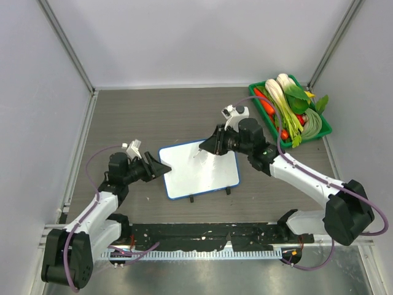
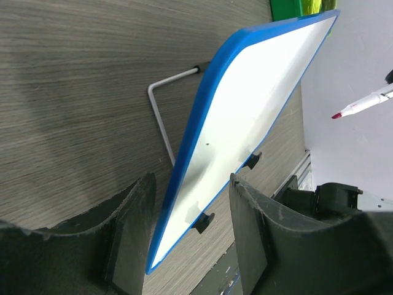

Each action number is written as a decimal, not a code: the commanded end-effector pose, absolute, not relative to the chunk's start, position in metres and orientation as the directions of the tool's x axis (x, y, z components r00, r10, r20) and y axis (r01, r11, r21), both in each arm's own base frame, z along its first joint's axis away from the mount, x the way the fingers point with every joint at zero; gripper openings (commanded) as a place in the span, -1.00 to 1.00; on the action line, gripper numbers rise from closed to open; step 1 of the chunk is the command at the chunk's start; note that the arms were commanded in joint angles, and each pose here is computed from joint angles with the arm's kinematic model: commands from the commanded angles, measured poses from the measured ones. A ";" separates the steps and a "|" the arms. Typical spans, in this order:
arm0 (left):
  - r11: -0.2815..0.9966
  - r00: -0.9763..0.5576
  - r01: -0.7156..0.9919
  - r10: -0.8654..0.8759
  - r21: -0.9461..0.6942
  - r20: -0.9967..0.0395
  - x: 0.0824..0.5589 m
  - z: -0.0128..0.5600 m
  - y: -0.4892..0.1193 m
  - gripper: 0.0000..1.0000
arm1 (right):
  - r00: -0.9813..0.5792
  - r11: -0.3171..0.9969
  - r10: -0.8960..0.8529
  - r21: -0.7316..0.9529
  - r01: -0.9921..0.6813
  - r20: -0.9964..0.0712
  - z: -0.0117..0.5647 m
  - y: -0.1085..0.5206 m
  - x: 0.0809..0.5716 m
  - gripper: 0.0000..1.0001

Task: Write a sentence on the whiteboard
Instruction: Write with the whiteboard marker on the whiteboard.

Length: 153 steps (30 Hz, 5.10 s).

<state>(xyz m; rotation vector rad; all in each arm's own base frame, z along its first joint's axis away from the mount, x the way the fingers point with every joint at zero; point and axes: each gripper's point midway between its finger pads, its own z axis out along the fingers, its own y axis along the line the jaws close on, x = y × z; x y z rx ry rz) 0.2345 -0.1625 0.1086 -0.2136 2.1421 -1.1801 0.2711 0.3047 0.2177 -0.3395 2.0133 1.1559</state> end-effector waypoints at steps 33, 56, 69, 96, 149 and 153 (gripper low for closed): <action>0.550 -0.694 0.400 -0.341 -0.733 -0.634 0.224 0.111 -0.171 -0.81 | -0.444 0.634 0.167 0.441 -0.636 -0.880 0.256 0.366 0.285 -0.97; 0.563 -0.698 0.383 -0.343 -0.732 -0.629 0.226 0.108 -0.169 -1.00 | -0.383 0.701 0.153 0.373 -0.608 -0.911 0.247 0.377 0.289 -0.97; 0.562 -0.701 0.379 -0.344 -0.735 -0.624 0.226 0.107 -0.169 -1.00 | -0.395 0.730 0.134 0.360 -0.581 -0.909 0.233 0.379 0.295 -0.97; 0.563 -0.698 0.382 -0.345 -0.733 -0.628 0.226 0.108 -0.169 -1.00 | -0.465 0.743 0.036 0.335 -0.580 -0.884 0.193 0.375 0.277 -0.97; 0.563 -0.698 0.381 -0.345 -0.733 -0.628 0.226 0.108 -0.169 -1.00 | -0.485 0.659 0.098 0.421 -0.623 -0.869 0.216 0.396 0.268 -0.97; 0.564 -0.697 0.382 -0.345 -0.732 -0.629 0.226 0.108 -0.169 -1.00 | -0.494 0.629 0.123 0.453 -0.632 -0.860 0.224 0.400 0.263 -0.97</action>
